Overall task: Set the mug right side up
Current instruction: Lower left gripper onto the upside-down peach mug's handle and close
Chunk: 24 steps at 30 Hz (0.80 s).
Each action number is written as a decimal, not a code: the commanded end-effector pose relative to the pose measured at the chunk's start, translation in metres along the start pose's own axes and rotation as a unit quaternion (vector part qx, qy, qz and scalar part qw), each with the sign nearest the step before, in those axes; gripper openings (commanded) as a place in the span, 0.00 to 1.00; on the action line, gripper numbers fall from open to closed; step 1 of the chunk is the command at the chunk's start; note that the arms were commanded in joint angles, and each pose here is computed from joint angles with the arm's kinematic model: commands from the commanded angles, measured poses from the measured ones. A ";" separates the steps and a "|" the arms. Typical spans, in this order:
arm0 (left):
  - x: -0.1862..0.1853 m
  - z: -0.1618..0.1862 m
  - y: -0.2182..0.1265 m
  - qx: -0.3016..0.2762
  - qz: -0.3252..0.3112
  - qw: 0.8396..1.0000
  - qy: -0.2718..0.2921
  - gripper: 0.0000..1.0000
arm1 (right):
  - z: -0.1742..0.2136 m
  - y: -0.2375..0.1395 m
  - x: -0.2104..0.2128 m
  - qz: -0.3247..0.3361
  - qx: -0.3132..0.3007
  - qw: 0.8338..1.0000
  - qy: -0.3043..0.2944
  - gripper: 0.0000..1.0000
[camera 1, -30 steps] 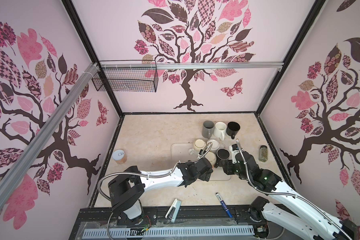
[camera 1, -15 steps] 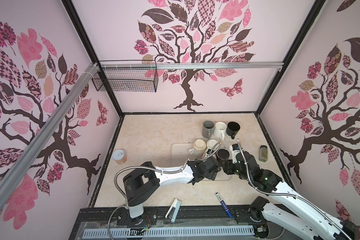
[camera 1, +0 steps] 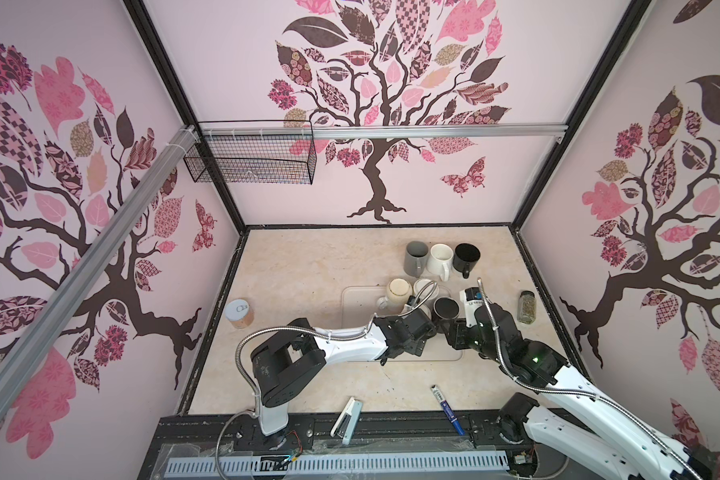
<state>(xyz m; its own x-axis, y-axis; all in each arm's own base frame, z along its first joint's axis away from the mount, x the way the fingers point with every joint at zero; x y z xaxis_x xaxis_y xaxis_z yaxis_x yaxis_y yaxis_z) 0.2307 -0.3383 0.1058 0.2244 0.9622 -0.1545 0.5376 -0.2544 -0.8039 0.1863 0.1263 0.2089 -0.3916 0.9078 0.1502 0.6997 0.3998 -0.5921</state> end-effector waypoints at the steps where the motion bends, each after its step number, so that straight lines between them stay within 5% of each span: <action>1: 0.024 -0.002 -0.003 -0.003 -0.029 0.999 -0.014 0.93 | 0.000 0.001 0.002 -0.007 -0.003 1.000 -0.006 0.48; 14: 0.007 -0.008 -0.014 0.014 0.054 0.998 0.020 0.79 | 0.000 0.004 0.004 -0.014 -0.002 1.000 -0.007 0.48; 24: 0.001 -0.010 -0.007 0.016 0.059 0.997 0.046 0.65 | 0.000 0.005 0.005 -0.018 -0.002 1.000 -0.007 0.48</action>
<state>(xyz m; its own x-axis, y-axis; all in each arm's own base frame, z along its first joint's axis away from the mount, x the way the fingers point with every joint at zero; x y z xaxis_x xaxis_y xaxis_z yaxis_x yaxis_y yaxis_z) 0.2309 -0.3283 0.1150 0.3239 0.9254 -0.1970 0.4701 -0.3381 -0.8153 0.1867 0.1299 0.2040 -0.4082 0.8985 0.1616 0.6854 0.4185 -0.5958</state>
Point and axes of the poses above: each gripper's point midway between its finger pads, its own y axis out along the fingers, its own x axis along the line the jaws close on, z = x × y, the point moved 6 cm from there along -y, back along the fingers, and after that the axes turned 15 degrees about -y, right-handed, at the moved point
